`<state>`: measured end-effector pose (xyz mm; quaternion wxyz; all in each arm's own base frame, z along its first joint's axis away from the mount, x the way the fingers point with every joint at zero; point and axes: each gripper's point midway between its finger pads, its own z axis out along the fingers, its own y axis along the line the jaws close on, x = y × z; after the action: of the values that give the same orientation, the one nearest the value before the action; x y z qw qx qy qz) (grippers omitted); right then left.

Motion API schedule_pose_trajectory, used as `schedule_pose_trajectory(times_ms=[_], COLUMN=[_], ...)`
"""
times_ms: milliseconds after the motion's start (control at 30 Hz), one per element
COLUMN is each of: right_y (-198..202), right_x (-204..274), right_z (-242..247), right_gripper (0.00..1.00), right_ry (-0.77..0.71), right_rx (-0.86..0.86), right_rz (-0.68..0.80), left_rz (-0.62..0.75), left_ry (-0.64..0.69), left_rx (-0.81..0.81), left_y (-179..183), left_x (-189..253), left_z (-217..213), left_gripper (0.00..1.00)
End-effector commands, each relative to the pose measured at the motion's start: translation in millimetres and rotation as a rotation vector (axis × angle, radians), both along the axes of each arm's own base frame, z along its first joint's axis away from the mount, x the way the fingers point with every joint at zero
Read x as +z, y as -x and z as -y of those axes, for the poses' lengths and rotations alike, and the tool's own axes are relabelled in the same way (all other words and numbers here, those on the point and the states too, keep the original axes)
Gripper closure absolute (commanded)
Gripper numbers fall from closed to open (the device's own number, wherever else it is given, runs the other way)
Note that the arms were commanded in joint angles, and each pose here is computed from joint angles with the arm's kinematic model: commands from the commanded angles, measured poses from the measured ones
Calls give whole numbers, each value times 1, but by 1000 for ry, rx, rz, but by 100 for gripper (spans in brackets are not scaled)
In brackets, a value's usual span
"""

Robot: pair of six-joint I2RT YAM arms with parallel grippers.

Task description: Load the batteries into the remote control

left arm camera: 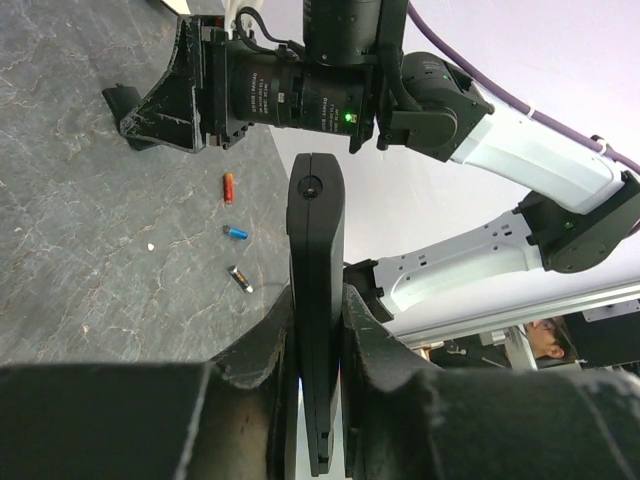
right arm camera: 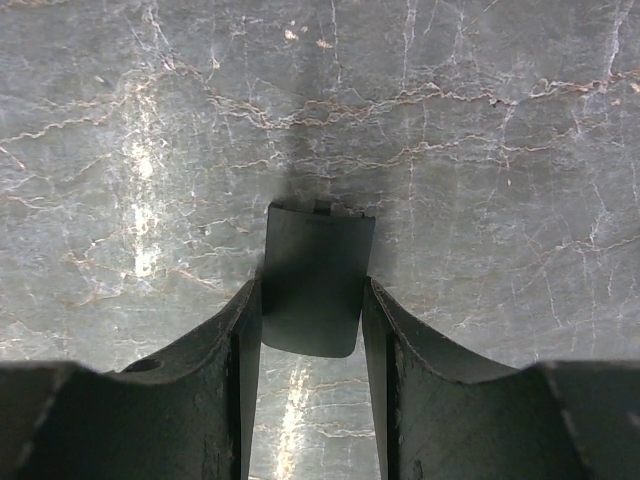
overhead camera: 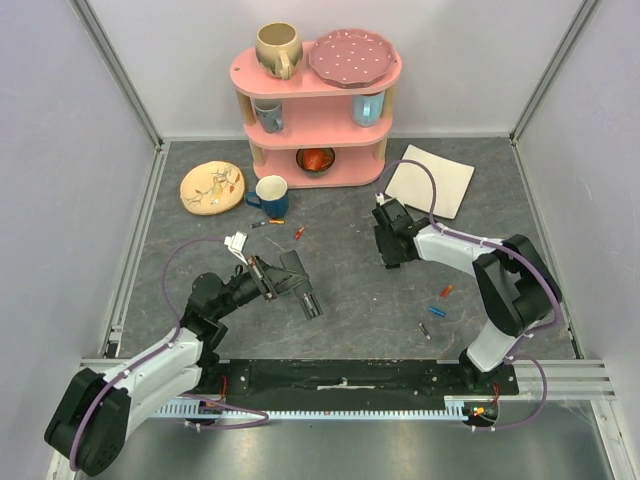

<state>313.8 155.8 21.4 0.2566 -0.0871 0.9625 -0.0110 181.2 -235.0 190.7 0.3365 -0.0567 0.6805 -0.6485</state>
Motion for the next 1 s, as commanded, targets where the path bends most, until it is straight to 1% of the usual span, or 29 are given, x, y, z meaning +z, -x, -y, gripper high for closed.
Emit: schedule_pose_trajectory(times_ms=[0,100,200,267,300,400,467,500,567,600,667,700,733,767,800,867,967], right_y=[-13,-9,-8,-8,-8,-10,-11,-12,-12,-13,-8,-5,-4,4,7,18,27], right_x=[1,-4,-6,-6,-3,10,22,38,56,74,84,96,99,92,96,80,66], right_z=[-7,-7,-6,-6,-6,-7,-10,-11,-7,0,12,19,31,41,50,67,77], right_gripper=[58,52,40,36,32,26,24,23,23,22,22,22,22,22,22,22,22], right_ry=[-26,-26,-24,-28,-34,-55,-76,-100,-111,-112,-96,-92,-55,-19,-10,35,-10], right_rx=[12,11,10,3,3,-8,-14,-15,-32,-51,-79,-96,-125,-139,-161,-191,-265], right_rz=[22,7,0,1,5,33,53,88,132,186,227,269,296,293,315,297,286], left_rz=[73,71,63,59,59,56,58,57,53,51,40,37,32,26,28,31,45], left_ry=[-27,-28,-33,-35,-35,-36,-36,-37,-40,-41,-48,-49,-57,-63,-65,-65,-51], left_rx=[-12,-18,-17,-17,-18,-19,-22,-26,-26,-26,-25,-24,-24,-24,-30,-40,-51], left_y=[1,1,-1,-1,-1,-2,-2,-1,-1,-1,-2,-2,-3,-3,-3,-1,2], left_x=[4,4,2,1,1,1,2,1,0,0,-2,-2,-4,-5,-5,-7,-7], left_z=[0,1,2,2,2,3,3,4,3,3,3,4,4,4,4,5,5], left_gripper=[98,98,98,98,98,98,98,98,98,98,98,98,98,98,98,98,98])
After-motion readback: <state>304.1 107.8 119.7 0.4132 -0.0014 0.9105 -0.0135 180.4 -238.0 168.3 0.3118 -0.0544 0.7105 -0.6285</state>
